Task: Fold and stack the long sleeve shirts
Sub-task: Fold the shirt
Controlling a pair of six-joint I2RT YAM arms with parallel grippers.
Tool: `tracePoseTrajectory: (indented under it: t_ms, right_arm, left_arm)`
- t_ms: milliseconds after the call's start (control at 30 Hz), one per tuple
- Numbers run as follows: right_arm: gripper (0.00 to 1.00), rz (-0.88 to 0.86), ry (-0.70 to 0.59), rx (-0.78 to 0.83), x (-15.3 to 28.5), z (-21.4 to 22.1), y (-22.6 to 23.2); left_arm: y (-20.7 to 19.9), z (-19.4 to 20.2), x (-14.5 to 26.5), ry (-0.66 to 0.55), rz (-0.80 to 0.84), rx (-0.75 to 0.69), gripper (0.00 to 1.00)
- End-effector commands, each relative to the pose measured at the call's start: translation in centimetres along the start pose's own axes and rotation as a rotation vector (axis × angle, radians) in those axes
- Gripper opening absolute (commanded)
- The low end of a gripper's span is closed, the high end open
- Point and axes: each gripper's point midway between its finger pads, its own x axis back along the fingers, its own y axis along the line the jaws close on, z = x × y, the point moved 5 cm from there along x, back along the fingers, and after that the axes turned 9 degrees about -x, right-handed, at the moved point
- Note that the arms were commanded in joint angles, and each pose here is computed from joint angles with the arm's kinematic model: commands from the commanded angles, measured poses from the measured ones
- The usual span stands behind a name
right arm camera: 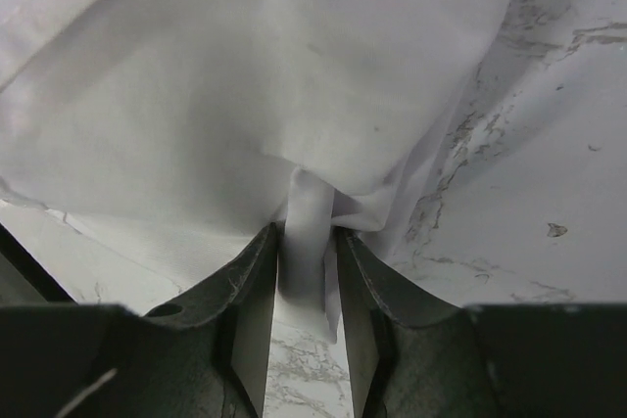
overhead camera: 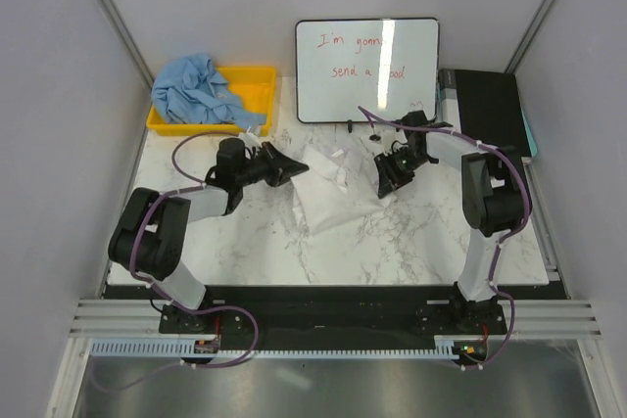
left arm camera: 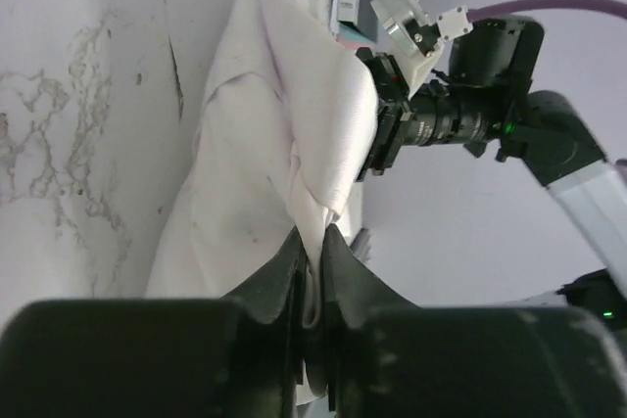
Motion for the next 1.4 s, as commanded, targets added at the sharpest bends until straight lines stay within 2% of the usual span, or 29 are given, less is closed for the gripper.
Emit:
tracePoseTrajectory:
  t_ms: [0, 33, 100, 133, 167, 200, 300, 400, 467, 600, 733, 867, 900, 967, 1067, 1233, 1333, 1367]
  right_arm:
    - [0.41, -0.041, 0.063, -0.02, 0.4, 2.4, 0.9]
    - [0.41, -0.061, 0.039, -0.016, 1.1, 2.3, 1.6]
    - [0.44, -0.157, 0.027, -0.053, 1.4, 3.0, 3.3]
    - [0.48, -0.187, 0.011, -0.062, 2.0, 3.2, 4.2]
    - [0.5, -0.231, 0.011, -0.077, 2.0, 3.5, 5.0]
    - [0.53, -0.308, 0.017, -0.11, 2.2, 4.2, 6.0]
    - [0.61, -0.355, -0.007, -0.131, 3.4, 4.4, 6.9]
    - [0.65, -0.315, -0.082, -0.118, 5.6, 3.4, 6.2]
    - [0.65, -0.262, -0.116, -0.105, 6.7, 3.1, 5.4]
    - [0.61, -0.267, -0.086, -0.138, 6.6, 3.8, 5.4]
    - [0.57, -0.275, -0.054, -0.175, 4.8, 4.7, 4.7]
    - [0.54, -0.285, -0.014, -0.215, 2.9, 5.9, 4.0]
    - [0.51, -0.284, -0.009, -0.227, 2.7, 6.1, 3.8]
    - [0.47, -0.285, 0.013, -0.245, 1.9, 6.8, 3.6]
    - [0.35, -0.289, 0.037, -0.269, 0.8, 7.4, 3.4]
    - [0.25, -0.299, 0.078, -0.262, -0.4, 7.5, 4.1]
    - [0.2, -0.31, 0.103, -0.265, -1.0, 7.8, 4.5]
    - [0.2, -0.307, 0.11, -0.265, -1.1, 7.9, 4.6]
  left_arm:
    - [1.3, 0.1, 1.1, 0.101, -0.149, -0.174, 0.31]
    - [2.3, 0.2, 1.3, 0.123, -0.218, -0.189, 0.44]
    - [4.0, -0.6, 2.5, 0.125, -0.301, -0.255, 0.51]
    - [4.4, -1.1, 2.9, 0.11, -0.318, -0.286, 0.62]
    - [5.4, -2.3, 3.7, 0.096, -0.374, -0.315, 0.65]
    - [5.7, -2.8, 4.2, 0.092, -0.381, -0.319, 0.66]
    - [5.6, -2.8, 5.6, 0.133, -0.359, -0.318, 0.65]
    - [4.4, -1.4, 6.6, 0.182, -0.308, -0.321, 0.64]
    - [3.9, -0.6, 7.0, 0.215, -0.274, -0.322, 0.61]
    - [4.6, 1.1, 7.5, 0.296, -0.292, -0.272, 0.6]
    - [5.6, 2.9, 8.2, 0.329, -0.335, -0.222, 0.44]
    - [6.6, 5.3, 8.7, 0.365, -0.328, -0.153, 0.39]
    - [6.9, 5.7, 8.7, 0.376, -0.331, -0.147, 0.35]
    - [7.1, 6.2, 8.3, 0.385, -0.317, -0.136, 0.34]
    - [6.9, 6.6, 7.0, 0.419, -0.288, -0.128, 0.32]
    - [5.7, 7.9, 5.0, 0.473, -0.232, -0.134, 0.26]
    - [6.0, 8.5, 4.0, 0.494, -0.233, -0.099, 0.17]
    - [6.1, 8.6, 3.6, 0.498, -0.229, -0.092, 0.11]
